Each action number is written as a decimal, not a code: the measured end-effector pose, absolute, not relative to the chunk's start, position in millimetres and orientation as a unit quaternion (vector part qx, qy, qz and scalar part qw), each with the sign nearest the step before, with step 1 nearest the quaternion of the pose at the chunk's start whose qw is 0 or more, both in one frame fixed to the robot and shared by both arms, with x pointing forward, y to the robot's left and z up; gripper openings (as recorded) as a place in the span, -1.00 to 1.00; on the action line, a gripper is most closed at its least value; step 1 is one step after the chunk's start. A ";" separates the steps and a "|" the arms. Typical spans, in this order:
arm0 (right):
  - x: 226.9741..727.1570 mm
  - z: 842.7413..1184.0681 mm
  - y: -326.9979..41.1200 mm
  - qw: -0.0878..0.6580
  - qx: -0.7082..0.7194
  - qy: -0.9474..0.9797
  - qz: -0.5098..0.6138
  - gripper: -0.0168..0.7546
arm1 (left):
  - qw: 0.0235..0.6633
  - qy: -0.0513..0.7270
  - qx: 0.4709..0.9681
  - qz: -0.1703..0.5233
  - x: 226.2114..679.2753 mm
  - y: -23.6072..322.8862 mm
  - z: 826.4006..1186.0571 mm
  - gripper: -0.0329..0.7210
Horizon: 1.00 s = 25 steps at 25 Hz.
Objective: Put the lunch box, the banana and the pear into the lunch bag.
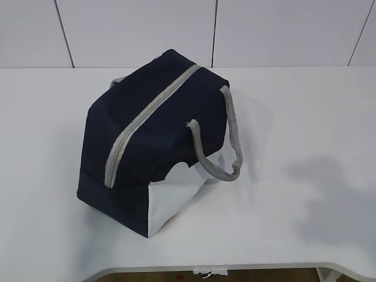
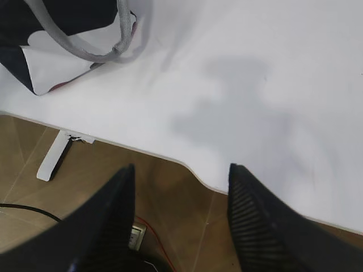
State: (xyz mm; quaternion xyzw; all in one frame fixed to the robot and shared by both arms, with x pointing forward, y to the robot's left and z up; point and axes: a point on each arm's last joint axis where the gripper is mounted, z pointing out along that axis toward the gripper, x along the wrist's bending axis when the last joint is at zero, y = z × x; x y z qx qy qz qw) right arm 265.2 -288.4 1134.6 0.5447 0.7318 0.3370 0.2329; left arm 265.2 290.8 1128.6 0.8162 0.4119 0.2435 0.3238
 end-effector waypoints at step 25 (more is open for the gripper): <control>227.5 1046.8 -301.2 0.295 0.509 0.702 0.400 0.12 | 0.425 0.401 0.767 0.266 230.7 304.1 1054.6 -0.34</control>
